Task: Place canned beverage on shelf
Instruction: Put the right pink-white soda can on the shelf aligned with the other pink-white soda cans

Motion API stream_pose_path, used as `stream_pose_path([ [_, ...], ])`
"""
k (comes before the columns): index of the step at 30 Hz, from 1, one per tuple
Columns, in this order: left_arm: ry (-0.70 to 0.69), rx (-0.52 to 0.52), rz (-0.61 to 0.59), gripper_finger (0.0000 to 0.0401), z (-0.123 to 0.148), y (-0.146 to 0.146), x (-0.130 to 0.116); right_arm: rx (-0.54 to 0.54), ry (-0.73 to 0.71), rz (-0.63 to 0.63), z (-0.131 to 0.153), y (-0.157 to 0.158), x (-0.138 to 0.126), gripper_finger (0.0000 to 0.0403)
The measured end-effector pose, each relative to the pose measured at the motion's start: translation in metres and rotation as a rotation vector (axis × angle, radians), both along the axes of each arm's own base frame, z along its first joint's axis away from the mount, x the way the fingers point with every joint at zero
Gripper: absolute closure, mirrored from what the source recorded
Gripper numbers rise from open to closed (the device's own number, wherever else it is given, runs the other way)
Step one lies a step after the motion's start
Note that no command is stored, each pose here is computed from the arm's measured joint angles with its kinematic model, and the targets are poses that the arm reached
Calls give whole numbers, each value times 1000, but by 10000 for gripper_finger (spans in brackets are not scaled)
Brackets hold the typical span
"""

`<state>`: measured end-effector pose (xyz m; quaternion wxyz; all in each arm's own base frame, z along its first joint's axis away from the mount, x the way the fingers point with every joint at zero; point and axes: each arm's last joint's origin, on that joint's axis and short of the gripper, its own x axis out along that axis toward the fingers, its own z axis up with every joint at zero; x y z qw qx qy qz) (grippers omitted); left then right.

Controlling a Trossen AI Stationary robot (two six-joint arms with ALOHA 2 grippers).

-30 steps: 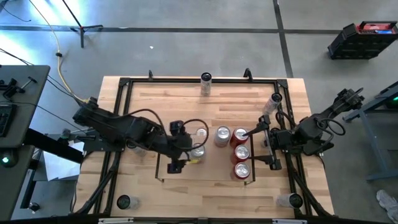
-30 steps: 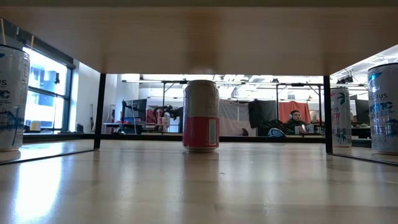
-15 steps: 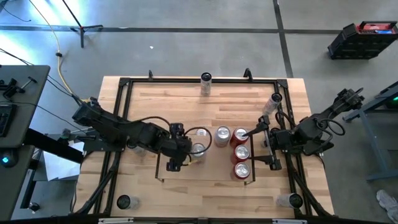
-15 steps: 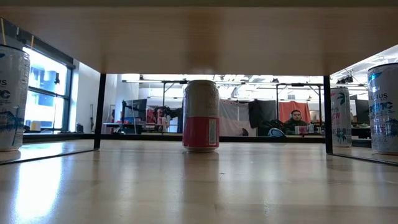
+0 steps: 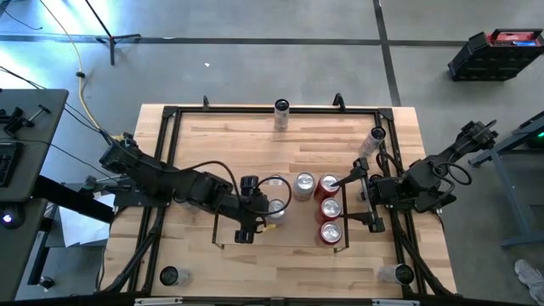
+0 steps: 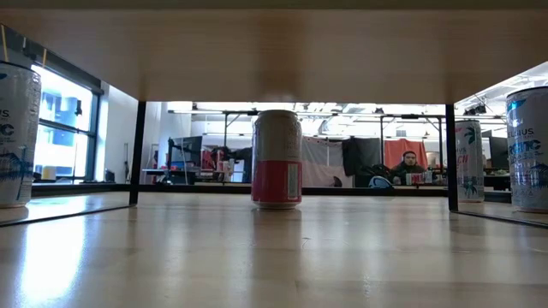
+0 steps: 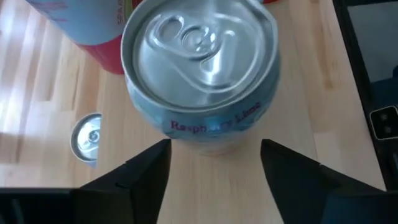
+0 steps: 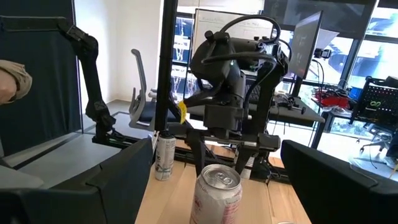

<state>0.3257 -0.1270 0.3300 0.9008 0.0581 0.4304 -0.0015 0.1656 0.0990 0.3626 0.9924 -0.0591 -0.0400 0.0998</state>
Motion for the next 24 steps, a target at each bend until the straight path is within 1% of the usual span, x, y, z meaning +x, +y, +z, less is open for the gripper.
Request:
stream_pose_path([
  [5,0,-36,28,194,-6,-3,7,16,3,1,0,0,0,61],
  [7,-21,-50,31,203,-8,-4,11,16,6,2,0,0,0,61],
  [14,-42,-95,10,225,-11,-8,18,21,7,2,0,0,0,61],
  [20,-51,-176,-2,239,-11,-11,22,24,7,2,0,0,0,61],
  [24,-77,-229,-48,247,-8,-15,24,47,16,2,-1,0,1,61],
])
